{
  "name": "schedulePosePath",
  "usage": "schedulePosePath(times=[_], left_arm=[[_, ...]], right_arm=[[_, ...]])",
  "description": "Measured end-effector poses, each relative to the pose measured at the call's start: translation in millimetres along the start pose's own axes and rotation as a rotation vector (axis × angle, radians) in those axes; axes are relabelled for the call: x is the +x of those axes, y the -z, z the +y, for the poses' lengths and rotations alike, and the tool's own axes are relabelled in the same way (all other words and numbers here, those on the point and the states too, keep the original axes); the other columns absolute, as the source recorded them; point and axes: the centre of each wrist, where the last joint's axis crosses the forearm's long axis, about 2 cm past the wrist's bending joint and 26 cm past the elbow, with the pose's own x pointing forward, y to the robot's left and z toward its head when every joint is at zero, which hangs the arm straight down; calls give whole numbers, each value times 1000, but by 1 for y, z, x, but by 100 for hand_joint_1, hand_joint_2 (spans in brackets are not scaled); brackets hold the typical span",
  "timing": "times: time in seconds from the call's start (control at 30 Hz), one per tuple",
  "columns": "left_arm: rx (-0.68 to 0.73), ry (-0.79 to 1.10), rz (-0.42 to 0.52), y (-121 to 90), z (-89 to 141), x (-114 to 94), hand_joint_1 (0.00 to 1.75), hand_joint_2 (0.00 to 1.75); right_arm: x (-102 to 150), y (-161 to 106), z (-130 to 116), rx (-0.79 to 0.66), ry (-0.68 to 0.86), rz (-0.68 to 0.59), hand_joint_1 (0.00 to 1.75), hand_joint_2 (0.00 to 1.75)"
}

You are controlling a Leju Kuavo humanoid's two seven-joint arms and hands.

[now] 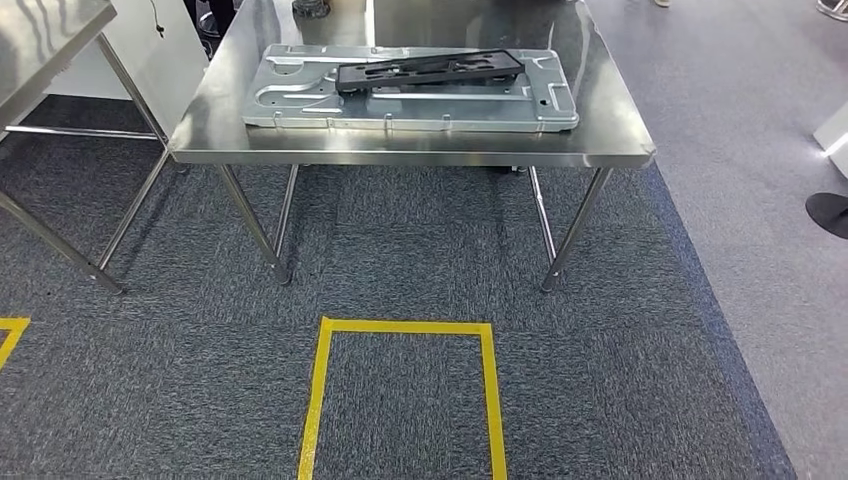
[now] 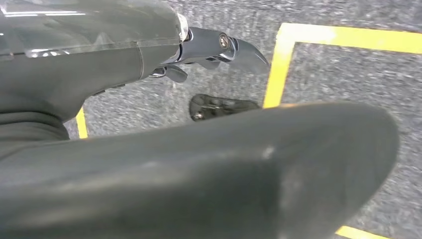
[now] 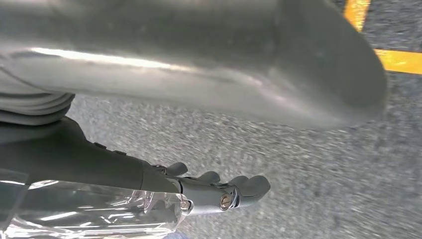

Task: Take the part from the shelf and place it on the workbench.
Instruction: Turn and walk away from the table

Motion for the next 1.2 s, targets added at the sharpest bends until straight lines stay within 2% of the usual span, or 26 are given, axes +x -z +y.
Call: schedulePosePath(times=[0.5,0.6,0.63,0.73,0.8,0.93,1.07,1.1,1.2], left_arm=[[25,11,28,-1,3,-1,0,0],[25,13,27,0,3,0,0,0],[25,13,27,0,3,1,0,0],[22,14,26,0,3,1,0,0],[18,17,26,0,3,1,0,0],[17,22,27,1,4,2,0,0],[19,17,31,1,4,2,0,0],[22,16,31,1,4,2,0,44],[37,15,40,1,6,4,0,175]], right_arm=[[-1,0,0,0,30,31,0,0],[-1,-1,2,16,51,49,0,131],[-1,-1,2,24,59,57,0,131],[0,0,2,50,87,92,0,0],[1,0,3,66,102,124,0,0],[-1,-1,3,80,119,167,0,175],[-1,-1,3,98,132,172,0,175],[-1,-1,4,107,136,174,0,175],[0,-1,4,121,149,183,0,44]])
